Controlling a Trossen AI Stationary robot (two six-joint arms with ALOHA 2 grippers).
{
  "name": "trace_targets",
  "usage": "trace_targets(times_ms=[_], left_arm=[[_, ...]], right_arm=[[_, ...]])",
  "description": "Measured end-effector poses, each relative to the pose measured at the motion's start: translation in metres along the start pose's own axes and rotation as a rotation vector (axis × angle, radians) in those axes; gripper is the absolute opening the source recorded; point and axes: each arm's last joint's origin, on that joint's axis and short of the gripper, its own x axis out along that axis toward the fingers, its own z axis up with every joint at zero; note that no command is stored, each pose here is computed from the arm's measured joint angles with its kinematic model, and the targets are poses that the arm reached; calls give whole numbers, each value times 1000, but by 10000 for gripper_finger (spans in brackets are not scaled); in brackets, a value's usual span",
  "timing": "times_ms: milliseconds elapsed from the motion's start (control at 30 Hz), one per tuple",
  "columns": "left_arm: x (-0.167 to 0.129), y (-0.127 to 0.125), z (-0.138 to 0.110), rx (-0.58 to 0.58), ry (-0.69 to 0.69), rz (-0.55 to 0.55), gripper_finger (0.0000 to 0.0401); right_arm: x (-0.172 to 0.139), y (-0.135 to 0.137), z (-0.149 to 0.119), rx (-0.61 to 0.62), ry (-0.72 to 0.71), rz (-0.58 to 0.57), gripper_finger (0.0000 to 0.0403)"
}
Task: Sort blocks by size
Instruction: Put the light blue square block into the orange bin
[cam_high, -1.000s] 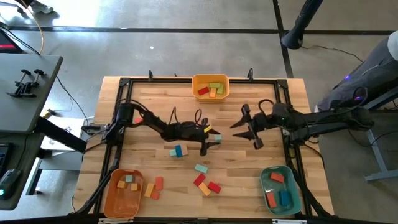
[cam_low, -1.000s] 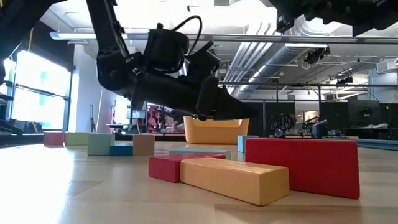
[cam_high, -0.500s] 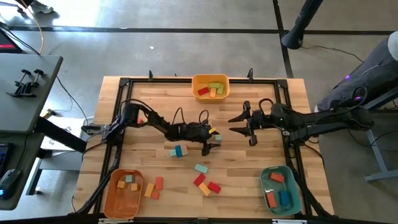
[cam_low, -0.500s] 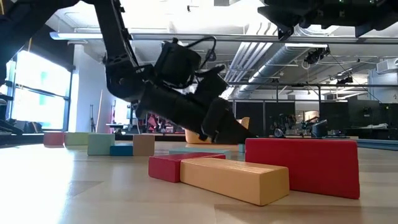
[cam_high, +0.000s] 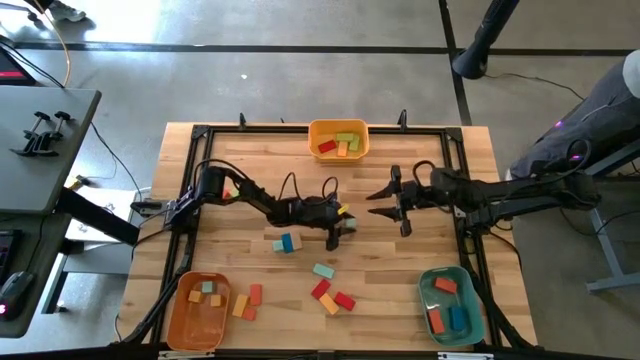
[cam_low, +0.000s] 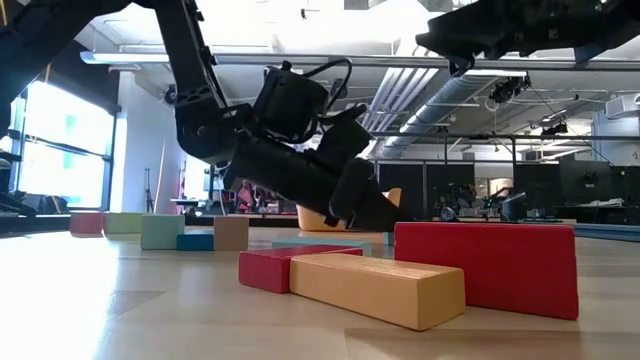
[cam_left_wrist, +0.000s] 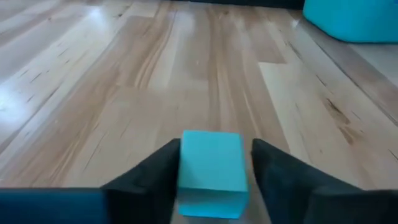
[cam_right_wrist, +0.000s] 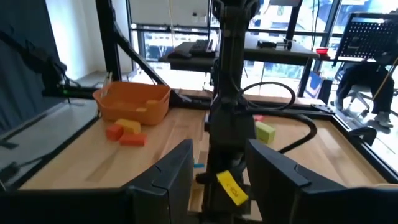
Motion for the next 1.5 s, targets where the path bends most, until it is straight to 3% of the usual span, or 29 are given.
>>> trace_targets(times_ms=[167, 300, 400, 567, 767, 933, 1100, 1267, 1500], left_arm=[[0, -1, 0, 3, -2, -18, 99], [-5, -11, 8, 41, 32, -67, 99], [-18, -24, 27, 157, 91, -3, 99], [-63, -40, 77, 315, 188, 192, 99], [-136, -80, 128, 343, 209, 234, 99], [-179, -122, 151, 162, 227, 163, 99], [-219, -168, 145, -254, 527, -42, 99], [-259, -203, 123, -588, 816, 35, 104], [-300, -235, 81, -790, 988, 199, 109]], right_arm=[[0, 0, 1, -8, -7, -1, 142], [0, 0, 1, -7, -7, 0, 142], [0, 0, 1, -7, -6, 0, 142], [0, 0, 1, -8, -6, -3, 142], [2, 0, -2, 12, 10, 8, 142], [7, 0, -7, 61, 33, 11, 142], [15, -1, -12, 87, 39, 15, 142], [24, -2, -18, 89, 49, 15, 142], [28, -2, -19, 84, 26, 19, 142]])
